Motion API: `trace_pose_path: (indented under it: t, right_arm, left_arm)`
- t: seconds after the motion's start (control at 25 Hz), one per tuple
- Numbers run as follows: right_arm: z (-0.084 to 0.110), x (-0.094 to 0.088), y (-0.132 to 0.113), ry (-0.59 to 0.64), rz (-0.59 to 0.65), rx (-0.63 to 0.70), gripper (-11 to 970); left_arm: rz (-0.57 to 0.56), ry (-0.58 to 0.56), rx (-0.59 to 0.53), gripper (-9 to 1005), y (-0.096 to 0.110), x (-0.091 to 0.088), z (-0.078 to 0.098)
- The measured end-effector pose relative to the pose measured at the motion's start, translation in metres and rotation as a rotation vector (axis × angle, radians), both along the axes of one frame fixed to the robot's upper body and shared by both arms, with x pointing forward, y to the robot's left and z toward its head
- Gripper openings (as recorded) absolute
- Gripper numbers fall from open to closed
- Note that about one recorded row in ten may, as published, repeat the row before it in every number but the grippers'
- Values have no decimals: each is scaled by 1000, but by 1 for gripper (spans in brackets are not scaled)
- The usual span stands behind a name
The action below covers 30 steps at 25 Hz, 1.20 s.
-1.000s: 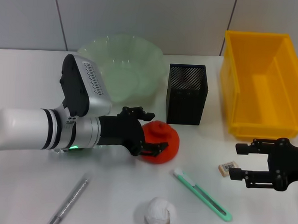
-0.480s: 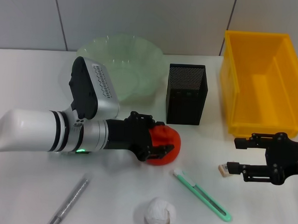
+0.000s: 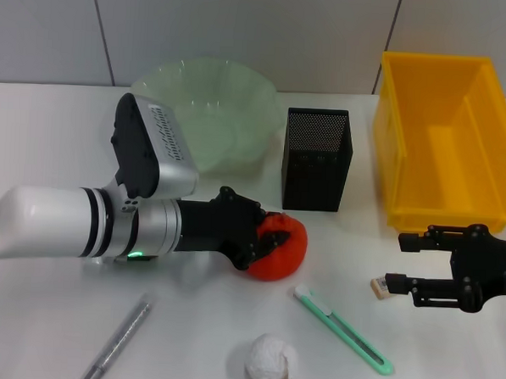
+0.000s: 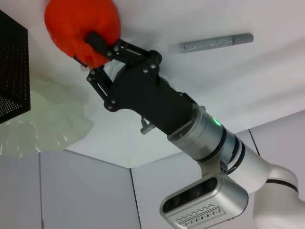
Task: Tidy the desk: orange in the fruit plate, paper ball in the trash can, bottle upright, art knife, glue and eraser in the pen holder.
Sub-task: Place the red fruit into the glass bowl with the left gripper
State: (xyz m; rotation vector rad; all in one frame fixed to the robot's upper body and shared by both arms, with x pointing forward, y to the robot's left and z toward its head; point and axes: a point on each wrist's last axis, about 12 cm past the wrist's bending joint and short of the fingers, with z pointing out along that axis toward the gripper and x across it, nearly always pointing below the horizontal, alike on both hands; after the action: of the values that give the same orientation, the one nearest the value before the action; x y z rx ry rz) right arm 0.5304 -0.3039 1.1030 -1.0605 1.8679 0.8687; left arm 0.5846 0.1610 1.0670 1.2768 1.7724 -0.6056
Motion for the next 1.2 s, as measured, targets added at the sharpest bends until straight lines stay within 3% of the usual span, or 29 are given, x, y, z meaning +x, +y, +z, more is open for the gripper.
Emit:
trace_pose_path:
  t: [0.16,0.24,0.28,0.4,0.52,0.6,0.68,0.8,0.88,1.0,1.2]
  right_arm:
    - [0,-1,0,1,-1,0,699]
    - [-1,-1,0,3,0,2,698]
    - [-1,-1,0,3,0,2,698]
    - [-1,-2,0,5,1,4,696]
    - [-2,-3,0,8,2,6,695]
    - [-2,-3,0,11,3,8,694]
    - [-3,-3,1,13,4,11,693]
    - [-4,-3,2,15,9,18,691]
    - [-4,-3,4,17,14,24,690]
    - [-5,-3,5,17,17,26,689]
    - [-8,-3,6,14,19,27,686]
  left_arm:
    - [-9,7,-54,230,3,-5,5]
    - [-4,-7,-149,219,12,-11,23]
    - [-4,-7,-149,213,12,-11,23]
    - [44,-49,-220,196,32,-10,44]
    - [129,-104,-282,177,57,-1,66]
    - [165,-124,-297,162,64,5,72]
    - [263,-151,-320,147,73,23,80]
    - [333,-148,-330,124,73,41,82]
    - [333,-148,-330,109,73,41,82]
    - [453,-147,-299,62,59,72,81]
    - [491,-164,-280,61,48,82,84]
